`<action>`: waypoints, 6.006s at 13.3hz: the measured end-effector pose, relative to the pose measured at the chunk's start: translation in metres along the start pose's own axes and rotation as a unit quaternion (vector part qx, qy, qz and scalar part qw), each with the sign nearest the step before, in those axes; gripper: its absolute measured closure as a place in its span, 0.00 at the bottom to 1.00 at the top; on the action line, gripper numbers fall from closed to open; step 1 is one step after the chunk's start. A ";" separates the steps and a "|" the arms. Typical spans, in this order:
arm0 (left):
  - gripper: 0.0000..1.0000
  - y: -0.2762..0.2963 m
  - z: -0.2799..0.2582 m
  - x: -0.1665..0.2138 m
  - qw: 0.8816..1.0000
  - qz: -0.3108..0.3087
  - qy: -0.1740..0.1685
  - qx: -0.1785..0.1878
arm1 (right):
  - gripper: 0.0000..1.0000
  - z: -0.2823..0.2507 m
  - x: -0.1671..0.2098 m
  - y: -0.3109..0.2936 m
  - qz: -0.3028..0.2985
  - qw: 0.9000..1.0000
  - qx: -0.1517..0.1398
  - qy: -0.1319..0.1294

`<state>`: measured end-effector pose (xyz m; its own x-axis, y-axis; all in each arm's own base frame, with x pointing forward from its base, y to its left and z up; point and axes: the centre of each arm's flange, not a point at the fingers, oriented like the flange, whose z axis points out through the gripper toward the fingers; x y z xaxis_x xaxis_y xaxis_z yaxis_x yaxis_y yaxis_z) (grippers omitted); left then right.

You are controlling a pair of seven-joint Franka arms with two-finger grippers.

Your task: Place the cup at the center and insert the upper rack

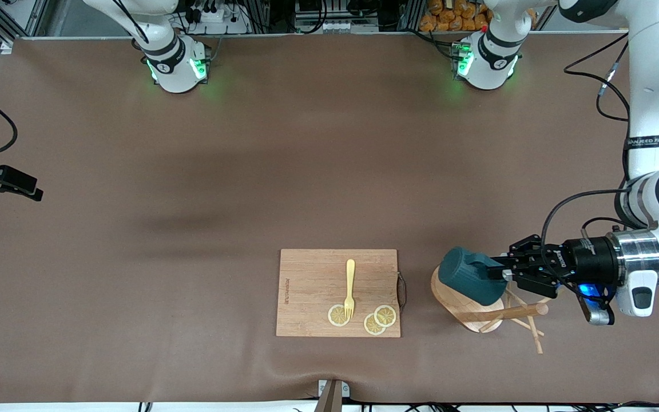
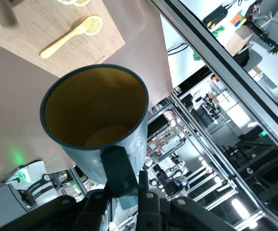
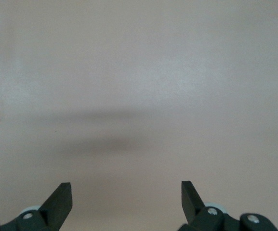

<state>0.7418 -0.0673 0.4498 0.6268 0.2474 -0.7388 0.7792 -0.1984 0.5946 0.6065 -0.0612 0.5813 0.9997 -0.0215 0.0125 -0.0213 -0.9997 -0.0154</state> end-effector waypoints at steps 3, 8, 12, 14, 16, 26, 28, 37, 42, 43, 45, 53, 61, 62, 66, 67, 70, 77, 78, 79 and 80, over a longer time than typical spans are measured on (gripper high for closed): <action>0.80 -0.015 -0.018 0.019 0.999 0.002 -0.030 -0.012 | 0.00 0.000 0.000 0.000 0.000 1.000 0.000 0.000; 0.80 -0.042 -0.025 0.055 0.998 0.018 -0.060 -0.032 | 0.00 0.000 0.000 0.000 0.000 1.000 0.000 0.000; 0.80 -0.060 -0.028 0.077 0.997 0.019 -0.070 -0.035 | 0.00 0.000 0.000 0.000 0.000 1.000 0.000 0.000; 0.80 -0.062 -0.033 0.080 0.997 0.021 -0.069 -0.038 | 0.00 0.000 0.000 0.000 0.000 1.000 0.000 0.000; 0.80 -0.063 -0.038 0.081 0.997 0.020 -0.067 -0.041 | 0.00 0.000 0.000 0.000 0.000 1.000 0.000 0.000; 0.80 -0.078 -0.049 0.100 0.997 0.037 -0.058 -0.046 | 0.00 -0.011 0.001 0.000 0.000 1.000 -0.001 0.012; 0.80 -0.079 -0.049 0.101 0.997 0.036 -0.058 -0.047 | 0.00 -0.011 0.001 0.000 0.000 1.000 -0.001 0.012; 0.80 -0.087 -0.056 0.110 0.996 0.036 -0.058 -0.057 | 0.00 -0.011 0.001 0.000 0.000 1.000 -0.001 0.013; 0.75 -0.087 -0.060 0.112 0.995 0.039 -0.061 -0.070 | 0.00 -0.011 0.001 0.000 0.000 1.000 -0.001 0.013; 0.64 -0.086 -0.060 0.111 0.994 0.040 -0.063 -0.074 | 0.00 -0.011 0.001 0.000 0.000 1.000 -0.001 0.013; 0.43 -0.084 -0.060 0.110 0.994 0.041 -0.066 -0.081 | 0.00 -0.012 0.001 0.000 0.000 1.000 -0.001 0.013; 0.00 -0.075 -0.060 0.100 0.995 0.057 -0.055 -0.057 | 0.00 -0.012 0.001 0.000 0.000 1.000 -0.001 0.013; 0.00 -0.009 -0.076 -0.029 0.969 0.175 0.096 0.149 | 0.00 -0.012 0.001 0.000 0.001 1.000 -0.001 0.014; 0.00 -0.004 -0.080 -0.046 0.958 0.188 0.120 0.179 | 0.00 -0.012 0.001 0.000 0.001 1.000 -0.001 0.014; 0.00 0.016 -0.075 -0.127 0.887 0.254 0.213 0.323 | 0.00 -0.012 0.002 -0.002 0.001 1.000 0.007 0.014; 0.00 0.020 -0.064 -0.148 0.867 0.269 0.226 0.354 | 0.00 -0.012 0.002 -0.003 0.001 1.000 0.013 0.014; 0.00 0.016 -0.043 -0.191 0.818 0.290 0.257 0.425 | 0.00 -0.010 0.000 -0.011 -0.003 1.000 0.024 0.003; 0.00 -0.035 -0.057 -0.264 0.733 0.294 0.270 0.551 | 0.00 -0.023 -0.003 -0.032 -0.021 0.999 0.027 0.000; 0.00 -0.038 -0.060 -0.274 0.721 0.304 0.270 0.561 | 0.00 -0.023 -0.003 -0.032 -0.022 0.999 0.027 0.000; 0.00 -0.039 -0.063 -0.279 0.714 0.314 0.266 0.567 | 0.00 -0.023 -0.003 -0.032 -0.021 0.999 0.027 0.000; 0.00 -0.041 -0.066 -0.279 0.711 0.318 0.262 0.570 | 0.00 -0.023 -0.003 -0.032 -0.021 0.999 0.027 -0.001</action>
<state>0.5346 -0.0652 0.6525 0.9990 0.0230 -0.0388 0.0187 -0.9940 -0.1079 0.6041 -0.0295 0.6045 0.9997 0.0215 0.0131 0.0223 -0.9974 -0.0681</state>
